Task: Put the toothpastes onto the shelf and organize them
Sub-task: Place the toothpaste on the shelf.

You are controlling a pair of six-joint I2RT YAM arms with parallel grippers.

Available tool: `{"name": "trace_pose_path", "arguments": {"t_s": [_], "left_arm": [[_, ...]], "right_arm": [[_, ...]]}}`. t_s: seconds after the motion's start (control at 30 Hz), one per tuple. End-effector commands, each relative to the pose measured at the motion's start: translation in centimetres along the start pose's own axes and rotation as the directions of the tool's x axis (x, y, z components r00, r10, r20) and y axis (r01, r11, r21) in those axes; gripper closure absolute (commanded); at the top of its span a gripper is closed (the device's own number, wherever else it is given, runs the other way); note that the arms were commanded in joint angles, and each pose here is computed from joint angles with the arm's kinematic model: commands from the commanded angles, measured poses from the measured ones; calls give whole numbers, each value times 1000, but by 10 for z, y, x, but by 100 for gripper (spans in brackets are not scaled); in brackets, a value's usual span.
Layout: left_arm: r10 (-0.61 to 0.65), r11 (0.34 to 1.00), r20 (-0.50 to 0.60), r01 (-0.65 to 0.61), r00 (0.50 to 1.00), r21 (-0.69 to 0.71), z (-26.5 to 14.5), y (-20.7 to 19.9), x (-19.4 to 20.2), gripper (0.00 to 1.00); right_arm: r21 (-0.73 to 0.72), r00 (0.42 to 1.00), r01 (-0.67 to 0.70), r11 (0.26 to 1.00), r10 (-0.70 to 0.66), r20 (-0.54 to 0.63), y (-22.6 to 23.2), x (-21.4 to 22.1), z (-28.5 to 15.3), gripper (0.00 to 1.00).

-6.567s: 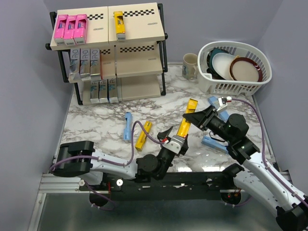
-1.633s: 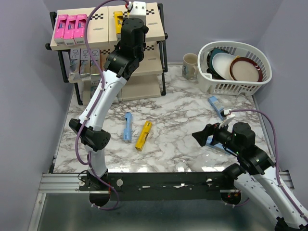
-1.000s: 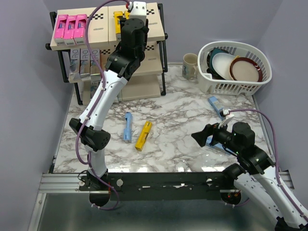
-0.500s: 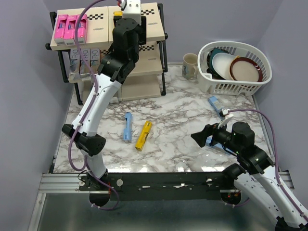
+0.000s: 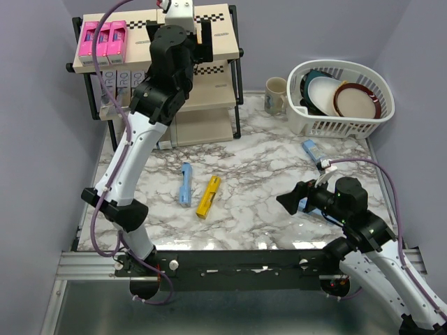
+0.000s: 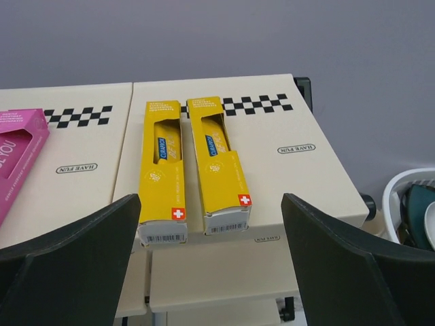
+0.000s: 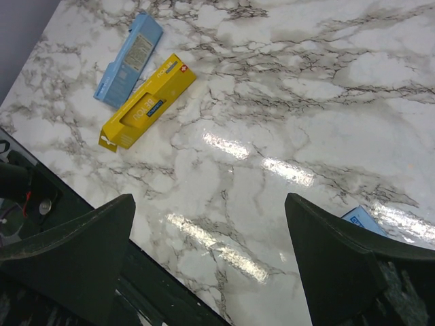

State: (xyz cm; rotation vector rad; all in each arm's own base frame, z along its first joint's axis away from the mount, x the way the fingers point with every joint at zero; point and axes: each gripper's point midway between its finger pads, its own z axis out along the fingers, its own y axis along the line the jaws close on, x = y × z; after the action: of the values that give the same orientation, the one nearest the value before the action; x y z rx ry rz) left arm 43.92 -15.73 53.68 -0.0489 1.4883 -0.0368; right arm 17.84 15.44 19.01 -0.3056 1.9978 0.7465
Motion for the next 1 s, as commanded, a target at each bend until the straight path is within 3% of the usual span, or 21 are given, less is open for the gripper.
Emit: {"name": "trace_pose_path", "arguments": {"t_s": [0.0, 0.5, 0.97], "left_arm": [[58, 997, -89, -63, 994, -51, 12, 5, 30, 1], [83, 985, -129, -100, 988, -139, 24, 18, 50, 1], [-16, 999, -79, 18, 997, 30, 8, -8, 26, 7]], "right_arm": [[-20, 1000, 18, 1000, -18, 0, 1, 1, 2, 0], [-28, 1000, 18, 999, -18, -9, 2, 4, 3, 0], [-30, 1000, 16, 999, -17, -9, 2, 4, 4, 0]]}}
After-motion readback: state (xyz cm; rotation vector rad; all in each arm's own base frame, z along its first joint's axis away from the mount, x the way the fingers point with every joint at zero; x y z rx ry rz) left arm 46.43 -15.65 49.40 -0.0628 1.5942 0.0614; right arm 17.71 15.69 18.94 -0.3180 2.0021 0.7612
